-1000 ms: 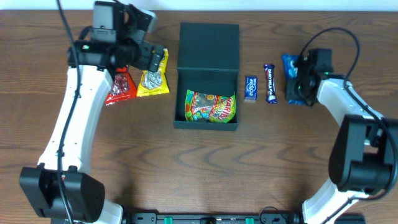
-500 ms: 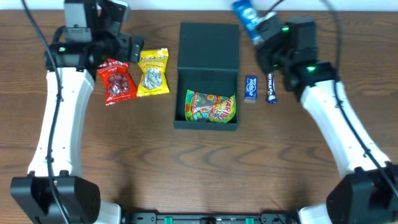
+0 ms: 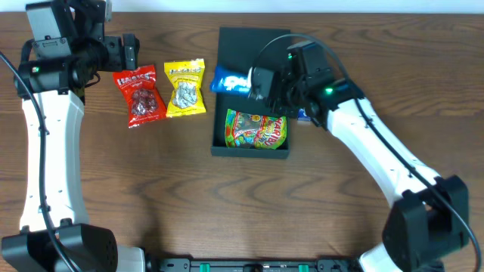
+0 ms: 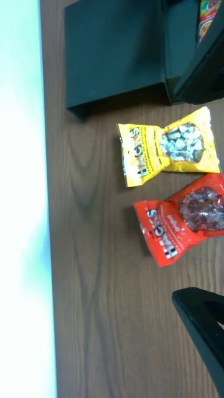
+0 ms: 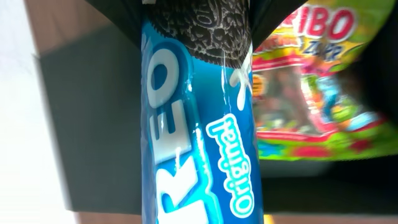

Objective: Pack container
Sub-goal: 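Carry the Oreo pack with right gripper and drop it into box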

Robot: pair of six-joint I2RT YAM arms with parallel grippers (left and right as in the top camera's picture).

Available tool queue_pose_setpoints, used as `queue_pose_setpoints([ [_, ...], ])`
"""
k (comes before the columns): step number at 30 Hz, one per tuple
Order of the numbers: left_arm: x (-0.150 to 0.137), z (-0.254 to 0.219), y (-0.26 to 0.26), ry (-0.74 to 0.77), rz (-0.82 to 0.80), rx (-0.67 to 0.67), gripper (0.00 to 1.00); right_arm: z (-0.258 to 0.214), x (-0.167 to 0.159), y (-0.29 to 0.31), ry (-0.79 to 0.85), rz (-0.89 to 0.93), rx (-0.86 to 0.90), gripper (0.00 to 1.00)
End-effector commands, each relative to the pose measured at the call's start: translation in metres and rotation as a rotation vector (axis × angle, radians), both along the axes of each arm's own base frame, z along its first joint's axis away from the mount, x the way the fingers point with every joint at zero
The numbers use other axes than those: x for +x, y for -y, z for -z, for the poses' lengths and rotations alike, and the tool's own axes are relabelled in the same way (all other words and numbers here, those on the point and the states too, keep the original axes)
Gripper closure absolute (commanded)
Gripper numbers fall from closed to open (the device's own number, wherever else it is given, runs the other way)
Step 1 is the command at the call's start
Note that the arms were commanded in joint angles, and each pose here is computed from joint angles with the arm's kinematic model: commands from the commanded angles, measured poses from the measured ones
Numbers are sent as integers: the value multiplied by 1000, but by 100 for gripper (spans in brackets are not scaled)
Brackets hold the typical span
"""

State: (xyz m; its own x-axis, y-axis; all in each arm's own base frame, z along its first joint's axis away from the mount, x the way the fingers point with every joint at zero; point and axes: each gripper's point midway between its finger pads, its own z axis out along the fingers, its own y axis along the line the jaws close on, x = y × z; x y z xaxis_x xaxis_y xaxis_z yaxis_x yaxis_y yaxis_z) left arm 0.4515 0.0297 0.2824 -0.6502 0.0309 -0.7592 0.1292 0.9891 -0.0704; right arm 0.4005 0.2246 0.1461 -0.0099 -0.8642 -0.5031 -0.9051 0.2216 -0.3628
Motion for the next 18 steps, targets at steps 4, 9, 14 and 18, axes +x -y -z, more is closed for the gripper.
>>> queue_pose_setpoints([
  [4, -1, -15, 2, 36, 8, -17, 5, 30, -12, -9, -68, -109, -35, 99],
  [9, -1, -15, 2, 34, 8, -18, 5, 44, -3, 1, -60, -67, -105, 99],
  [14, -1, -15, 3, 34, 10, -20, 5, 43, 1, 1, -42, -61, -105, 80],
  [18, -1, -15, 5, 36, 22, -30, 5, 41, 3, 0, -29, -60, -99, 1],
])
